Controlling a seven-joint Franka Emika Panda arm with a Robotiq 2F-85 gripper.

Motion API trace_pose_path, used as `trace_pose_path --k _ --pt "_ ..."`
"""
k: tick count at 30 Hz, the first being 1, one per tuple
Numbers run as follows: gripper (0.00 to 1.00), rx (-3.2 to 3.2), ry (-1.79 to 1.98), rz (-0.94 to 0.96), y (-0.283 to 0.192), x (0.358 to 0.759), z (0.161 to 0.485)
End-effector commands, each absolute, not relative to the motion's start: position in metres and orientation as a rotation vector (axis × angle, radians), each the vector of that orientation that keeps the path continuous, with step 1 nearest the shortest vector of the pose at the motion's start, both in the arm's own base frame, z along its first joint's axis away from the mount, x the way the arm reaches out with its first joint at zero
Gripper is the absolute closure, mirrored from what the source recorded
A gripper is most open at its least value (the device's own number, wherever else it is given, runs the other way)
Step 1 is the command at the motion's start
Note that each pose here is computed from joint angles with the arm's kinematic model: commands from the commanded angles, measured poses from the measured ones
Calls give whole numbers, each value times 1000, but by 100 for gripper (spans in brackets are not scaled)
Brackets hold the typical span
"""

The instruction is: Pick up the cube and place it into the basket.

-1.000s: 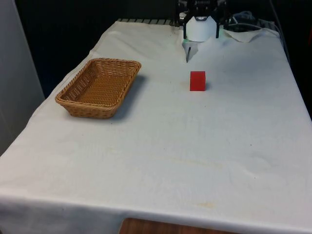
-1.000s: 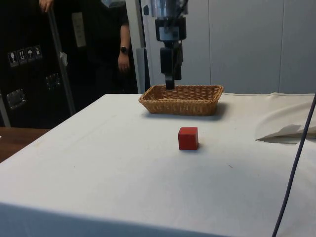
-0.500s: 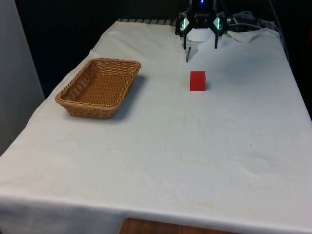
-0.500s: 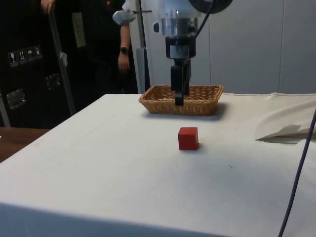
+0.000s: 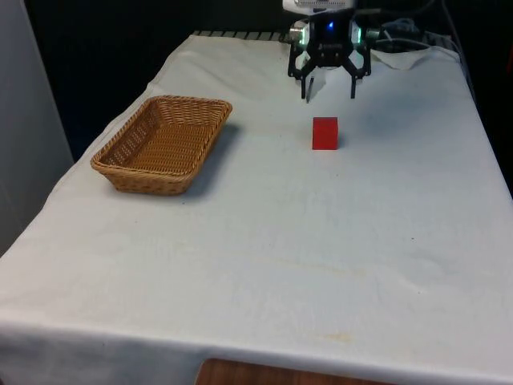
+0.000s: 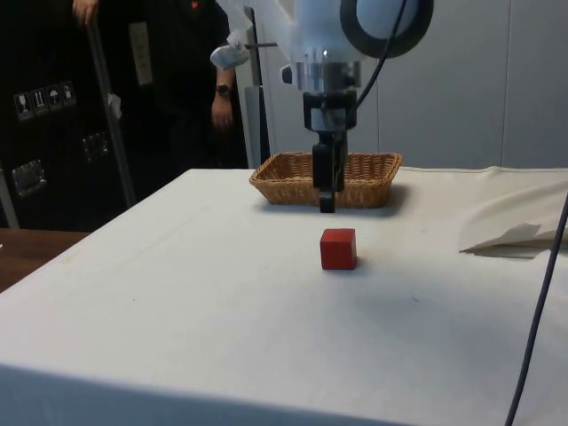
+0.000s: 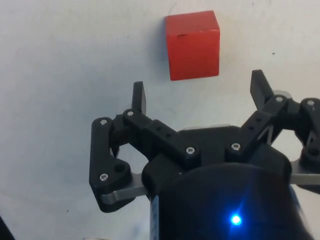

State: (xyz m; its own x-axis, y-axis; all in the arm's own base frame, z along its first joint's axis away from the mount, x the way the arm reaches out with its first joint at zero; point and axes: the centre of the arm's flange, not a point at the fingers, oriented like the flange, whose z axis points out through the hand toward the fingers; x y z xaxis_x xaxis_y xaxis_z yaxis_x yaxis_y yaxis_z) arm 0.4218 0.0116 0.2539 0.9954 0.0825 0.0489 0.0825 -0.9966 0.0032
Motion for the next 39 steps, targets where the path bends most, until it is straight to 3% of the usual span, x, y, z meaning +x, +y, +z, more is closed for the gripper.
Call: trace_pose_path --k 1,39 --pt "0 3130 130 91 10 421 251" --pt "0 3128 124 64 3 415 172"
